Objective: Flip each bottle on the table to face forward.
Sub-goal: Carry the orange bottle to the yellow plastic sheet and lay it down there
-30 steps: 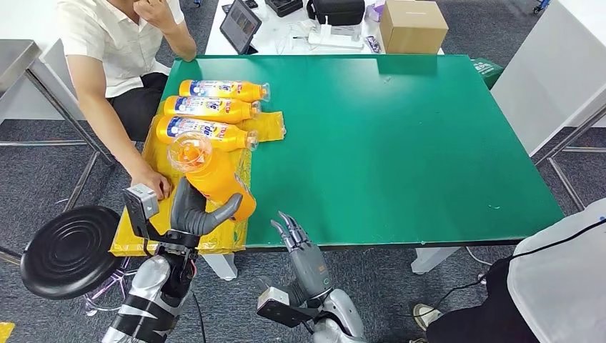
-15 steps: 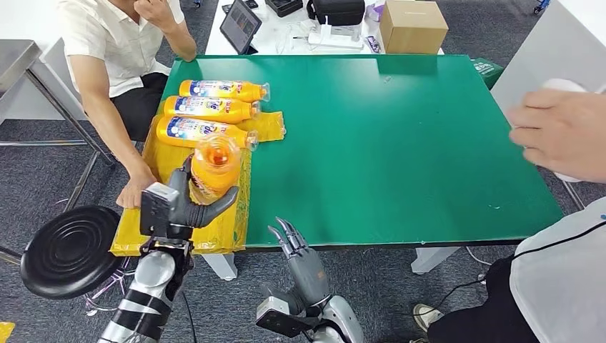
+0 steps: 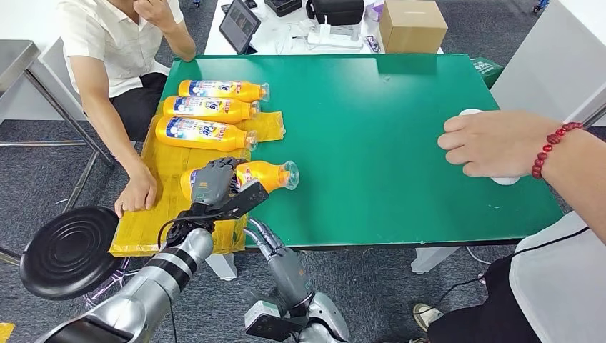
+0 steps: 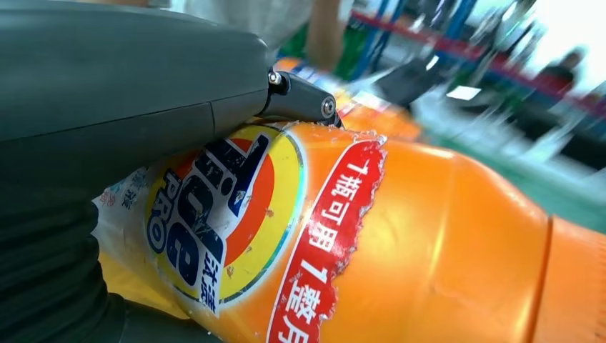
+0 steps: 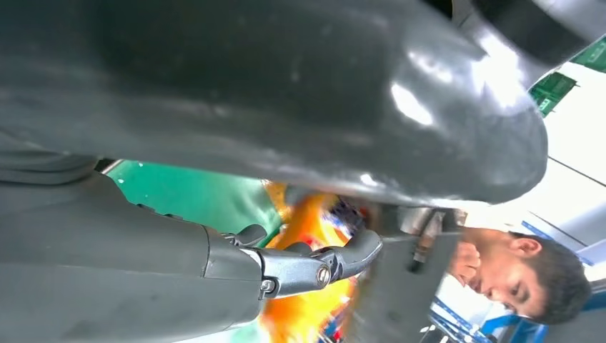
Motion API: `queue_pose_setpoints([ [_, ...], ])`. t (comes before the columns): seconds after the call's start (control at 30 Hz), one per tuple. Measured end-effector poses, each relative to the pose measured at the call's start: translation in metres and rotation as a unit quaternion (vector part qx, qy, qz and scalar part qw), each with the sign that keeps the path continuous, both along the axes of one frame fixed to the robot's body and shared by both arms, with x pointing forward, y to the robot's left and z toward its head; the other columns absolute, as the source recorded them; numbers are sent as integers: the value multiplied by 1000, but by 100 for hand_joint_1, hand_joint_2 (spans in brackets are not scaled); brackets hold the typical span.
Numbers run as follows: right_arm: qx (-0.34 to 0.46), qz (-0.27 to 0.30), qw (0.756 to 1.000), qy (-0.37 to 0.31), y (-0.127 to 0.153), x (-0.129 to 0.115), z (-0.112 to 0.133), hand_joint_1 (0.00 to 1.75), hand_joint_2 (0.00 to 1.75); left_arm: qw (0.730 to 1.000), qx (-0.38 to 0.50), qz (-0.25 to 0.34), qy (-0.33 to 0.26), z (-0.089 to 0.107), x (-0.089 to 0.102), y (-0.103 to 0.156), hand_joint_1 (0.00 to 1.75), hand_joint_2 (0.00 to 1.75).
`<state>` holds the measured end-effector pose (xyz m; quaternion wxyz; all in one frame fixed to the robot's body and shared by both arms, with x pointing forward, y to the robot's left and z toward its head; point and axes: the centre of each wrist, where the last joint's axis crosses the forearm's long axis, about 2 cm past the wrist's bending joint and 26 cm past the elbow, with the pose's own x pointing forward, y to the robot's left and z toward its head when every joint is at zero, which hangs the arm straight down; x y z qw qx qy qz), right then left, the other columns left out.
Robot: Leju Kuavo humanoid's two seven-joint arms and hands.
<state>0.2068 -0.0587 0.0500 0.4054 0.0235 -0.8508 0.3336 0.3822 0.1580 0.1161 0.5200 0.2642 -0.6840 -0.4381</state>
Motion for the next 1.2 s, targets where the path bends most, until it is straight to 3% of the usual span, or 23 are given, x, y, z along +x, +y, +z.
queue_pose_setpoints([
  [0.27, 8, -9, 1000, 4, 0, 0, -1, 0, 0, 993, 80, 38, 81, -1, 17, 14, 175, 175],
  [0.3, 9, -10, 1000, 5, 0, 0, -1, 0, 0, 991, 86, 40, 90, -1, 18, 14, 158, 175],
  [0.4, 11, -12, 1000, 7, 0, 0, -1, 0, 0, 989, 85, 44, 114, 1, 21, 13, 34, 175],
  [0.43, 12, -13, 1000, 7, 0, 0, -1, 0, 0, 989, 79, 43, 120, 2, 21, 12, 6, 175],
  [0.47, 13, -14, 1000, 8, 0, 0, -1, 0, 0, 989, 73, 41, 125, 3, 21, 11, 0, 175],
  [0.67, 18, -23, 1000, 10, -1, 0, -1, 0, 0, 987, 44, 11, 156, -5, 14, 2, 0, 175],
  [1.17, 22, -35, 999, 11, -3, 0, -2, 0, 0, 987, 29, -60, 147, -4, 9, -15, 0, 175],
  [1.2, 22, -37, 999, 9, -3, 0, -3, 0, 44, 988, 21, -66, 138, -3, 9, -17, 0, 175],
])
